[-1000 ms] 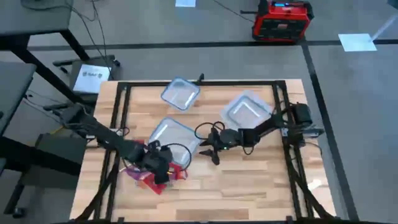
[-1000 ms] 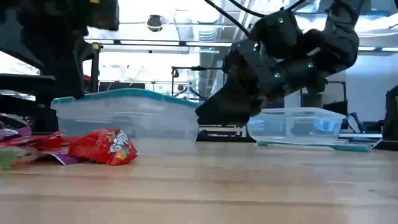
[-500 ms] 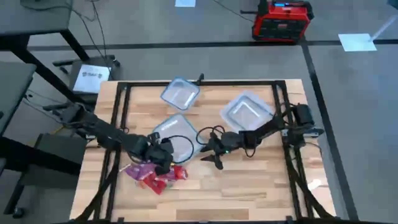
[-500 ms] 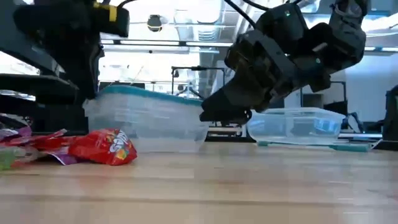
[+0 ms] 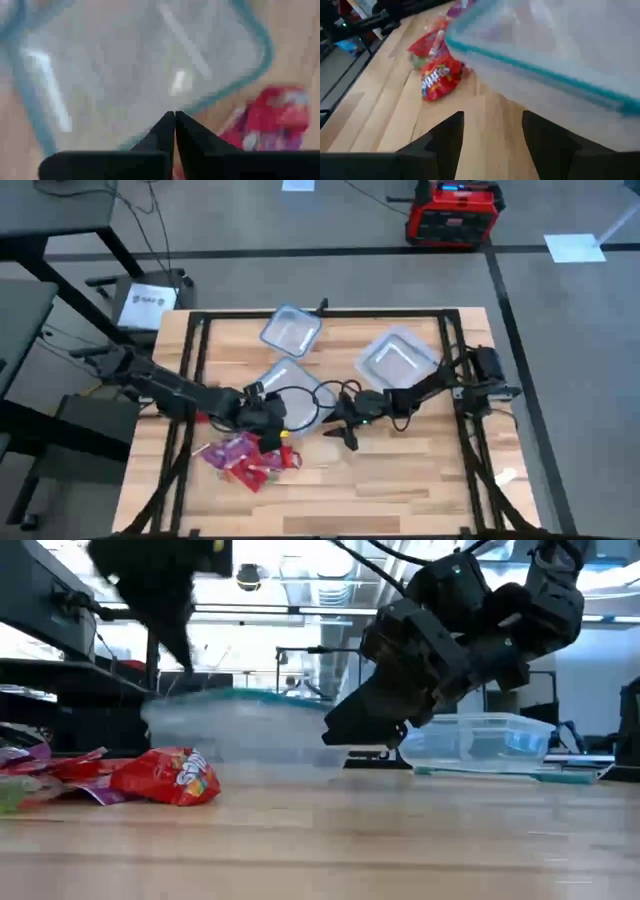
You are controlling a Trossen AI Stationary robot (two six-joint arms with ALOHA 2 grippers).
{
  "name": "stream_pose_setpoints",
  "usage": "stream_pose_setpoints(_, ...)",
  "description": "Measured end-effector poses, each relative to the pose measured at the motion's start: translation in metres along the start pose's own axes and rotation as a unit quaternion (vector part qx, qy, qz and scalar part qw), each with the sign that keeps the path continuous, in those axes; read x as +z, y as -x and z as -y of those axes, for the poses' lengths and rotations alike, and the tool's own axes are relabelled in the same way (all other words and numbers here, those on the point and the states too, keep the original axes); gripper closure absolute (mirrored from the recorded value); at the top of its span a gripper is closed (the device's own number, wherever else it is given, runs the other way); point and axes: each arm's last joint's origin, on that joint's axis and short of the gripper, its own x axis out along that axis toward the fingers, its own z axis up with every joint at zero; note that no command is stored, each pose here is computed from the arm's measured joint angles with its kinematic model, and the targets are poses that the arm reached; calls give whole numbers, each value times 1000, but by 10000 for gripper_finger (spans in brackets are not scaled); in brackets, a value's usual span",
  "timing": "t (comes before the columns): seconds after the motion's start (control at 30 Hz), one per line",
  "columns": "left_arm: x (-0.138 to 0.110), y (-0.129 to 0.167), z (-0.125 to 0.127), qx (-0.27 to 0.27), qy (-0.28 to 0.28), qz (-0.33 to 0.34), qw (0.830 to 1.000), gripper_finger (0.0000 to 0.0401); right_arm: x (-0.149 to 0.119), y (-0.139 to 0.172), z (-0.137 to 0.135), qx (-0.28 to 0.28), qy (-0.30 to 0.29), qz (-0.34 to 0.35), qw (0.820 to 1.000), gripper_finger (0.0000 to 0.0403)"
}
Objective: Sort candy
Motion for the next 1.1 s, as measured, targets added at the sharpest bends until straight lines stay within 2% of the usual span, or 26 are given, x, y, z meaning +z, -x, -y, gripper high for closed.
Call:
stream_pose_setpoints(0.07, -4, 0, -1, -4, 9, -24, 1000, 401, -1, 0, 0, -1, 2, -5, 1000, 214)
stream_pose_setpoints(0.13, -1, 3, -1, -4, 15, -15, 1000, 401, -2, 0, 1, -4, 1, -13, 1000, 214)
stream_pose_setpoints(0.33, 31, 10, -7, 19, 33, 111, 993, 401, -2, 1, 11, -20, -7, -19, 1000, 214)
stream_pose_setpoints(0.4, 40, 2, -12, 13, 44, 144, 989, 401, 0, 2, 16, -27, -10, -14, 999, 214)
stream_pose_setpoints(0.47, 43, -15, -17, 0, 52, 150, 987, 401, 1, 3, 22, -35, -14, -14, 999, 214)
stream_pose_setpoints(0.6, 38, -51, -24, -6, 47, 154, 987, 401, 4, 5, 32, -44, -23, -8, 999, 214)
stream_pose_setpoints(0.77, 28, -81, -30, -23, 42, 186, 981, 401, 4, 6, 36, -22, -25, -9, 999, 214)
stream_pose_setpoints(0.93, 12, -96, -37, -33, 31, 189, 981, 401, 8, 6, 38, 11, -25, 3, 1000, 214)
stream_pose_setpoints(1.1, 3, -104, -44, -59, 38, 196, 978, 401, 8, 6, 39, 20, -26, 2, 999, 214)
